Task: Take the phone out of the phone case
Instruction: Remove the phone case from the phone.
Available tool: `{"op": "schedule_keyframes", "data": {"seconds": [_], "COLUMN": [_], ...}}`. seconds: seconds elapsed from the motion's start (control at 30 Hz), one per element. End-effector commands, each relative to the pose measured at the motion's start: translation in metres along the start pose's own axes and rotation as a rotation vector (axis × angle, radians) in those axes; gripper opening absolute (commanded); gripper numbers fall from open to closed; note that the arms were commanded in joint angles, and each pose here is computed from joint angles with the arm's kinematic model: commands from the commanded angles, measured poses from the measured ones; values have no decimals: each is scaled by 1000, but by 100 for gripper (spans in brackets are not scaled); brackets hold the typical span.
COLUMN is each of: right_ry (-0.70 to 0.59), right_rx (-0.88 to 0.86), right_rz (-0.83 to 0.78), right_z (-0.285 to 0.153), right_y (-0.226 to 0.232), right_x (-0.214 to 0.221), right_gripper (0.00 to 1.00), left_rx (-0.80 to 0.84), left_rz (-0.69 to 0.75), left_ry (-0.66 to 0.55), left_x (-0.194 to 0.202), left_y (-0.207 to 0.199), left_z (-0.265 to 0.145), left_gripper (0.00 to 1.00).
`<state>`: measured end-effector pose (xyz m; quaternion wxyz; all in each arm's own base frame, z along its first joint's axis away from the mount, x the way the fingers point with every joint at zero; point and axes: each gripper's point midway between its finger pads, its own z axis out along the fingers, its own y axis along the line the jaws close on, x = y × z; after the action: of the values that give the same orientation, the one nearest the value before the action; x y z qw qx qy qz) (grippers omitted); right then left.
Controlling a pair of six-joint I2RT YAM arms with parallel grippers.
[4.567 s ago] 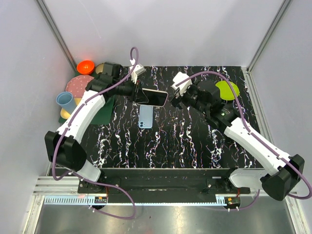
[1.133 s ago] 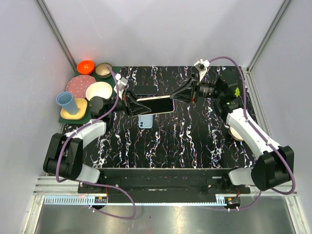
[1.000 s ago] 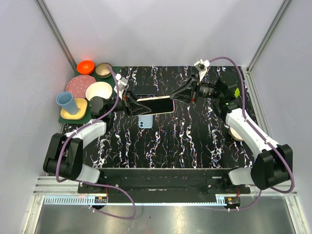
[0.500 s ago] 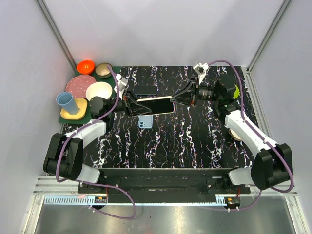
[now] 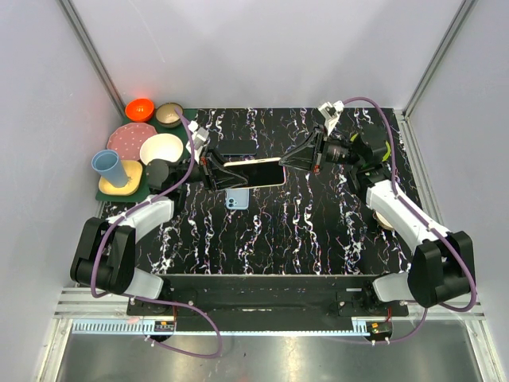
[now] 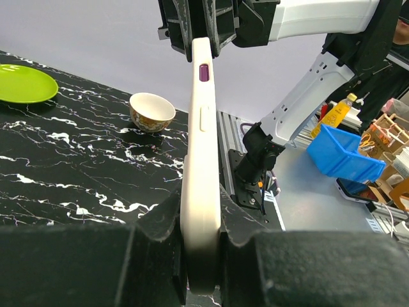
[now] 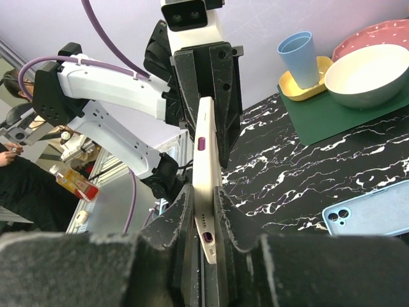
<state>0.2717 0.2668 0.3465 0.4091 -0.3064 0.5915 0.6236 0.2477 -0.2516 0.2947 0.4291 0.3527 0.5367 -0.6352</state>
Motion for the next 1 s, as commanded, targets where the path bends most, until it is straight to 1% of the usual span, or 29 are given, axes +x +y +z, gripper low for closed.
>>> {"op": "schedule_keyframes", "data": {"seconds": [0.0,0.07,0.27,0.77,0.97], "right_ry": [-15,-19,-15,-39,-54], "right_rx": [-48,-42,-38,-30,-20], "right_rz": [-6,26,114,202,250], "right_z": [-2,-1,0,-1,0], "right_y": [16,15,11,9,5], "right_x": [-10,-10,-7,-6,-5], "right_gripper": [15,12,8,1,0], "left_rx": [46,57,72,89,97], "left_rz": [208,219,256,301,310], "left_ry": [-48,-40,-27,0,8], "left_x": [-21,-20,-20,-18,-16], "left_y": [-16,-19,-26,-34,-36], "left_z": [1,2,3,7,8], "left_gripper": [0,0,0,0,0]}}
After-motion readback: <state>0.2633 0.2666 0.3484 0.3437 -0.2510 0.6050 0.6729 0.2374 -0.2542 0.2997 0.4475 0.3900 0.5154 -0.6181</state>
